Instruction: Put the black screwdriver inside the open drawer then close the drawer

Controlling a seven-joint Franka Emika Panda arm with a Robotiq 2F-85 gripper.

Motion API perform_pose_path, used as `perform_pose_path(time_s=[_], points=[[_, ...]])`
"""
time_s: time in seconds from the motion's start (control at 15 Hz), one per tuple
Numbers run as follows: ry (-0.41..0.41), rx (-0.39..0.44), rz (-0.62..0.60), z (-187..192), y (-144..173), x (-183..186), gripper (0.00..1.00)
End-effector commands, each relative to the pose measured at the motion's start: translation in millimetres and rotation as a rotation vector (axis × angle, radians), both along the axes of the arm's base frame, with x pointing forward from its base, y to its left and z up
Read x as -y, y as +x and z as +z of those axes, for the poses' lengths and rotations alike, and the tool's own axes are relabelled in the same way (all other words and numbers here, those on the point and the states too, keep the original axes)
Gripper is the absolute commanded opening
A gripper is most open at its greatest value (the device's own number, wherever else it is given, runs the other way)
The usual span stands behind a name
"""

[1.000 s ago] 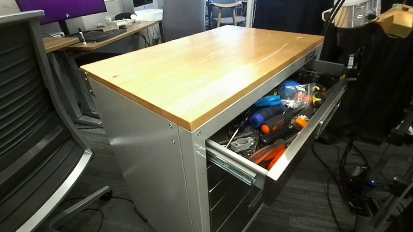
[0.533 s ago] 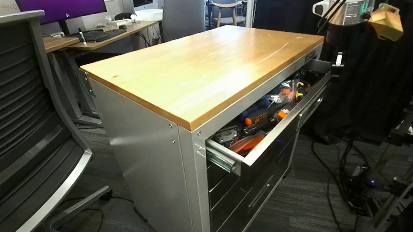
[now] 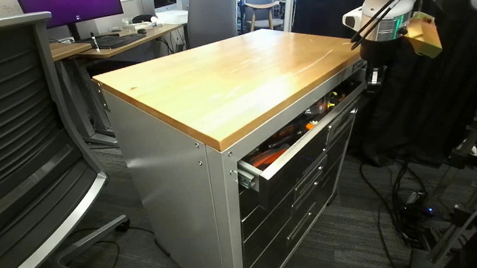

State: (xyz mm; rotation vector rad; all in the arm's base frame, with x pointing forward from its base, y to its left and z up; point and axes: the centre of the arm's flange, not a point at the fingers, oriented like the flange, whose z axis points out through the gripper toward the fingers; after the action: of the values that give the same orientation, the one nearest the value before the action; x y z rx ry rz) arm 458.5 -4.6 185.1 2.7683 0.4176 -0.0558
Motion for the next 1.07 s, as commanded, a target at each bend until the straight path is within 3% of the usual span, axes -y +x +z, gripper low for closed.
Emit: perform_pose_path(time_s=[0.0, 0.4, 0.73, 0.8, 0.87, 1.0], points=[[-0.008, 0.091, 0.064, -8.2, 26.7, -13.3, 0.01], [0.032, 0.302, 0.027, 20.2, 32.9, -8.3, 0.02], [0.065, 0.397, -0.033, 25.0, 31.0, 1.2, 0.04], [0.062, 0.366, -0.033, 26.5, 28.3, 1.9, 0.28], [0.067, 0.34, -0.033, 32.3, 26.0, 2.2, 0.28], [0.052, 0.277, -0.012, 56.3, 18.0, 3.6, 0.4]])
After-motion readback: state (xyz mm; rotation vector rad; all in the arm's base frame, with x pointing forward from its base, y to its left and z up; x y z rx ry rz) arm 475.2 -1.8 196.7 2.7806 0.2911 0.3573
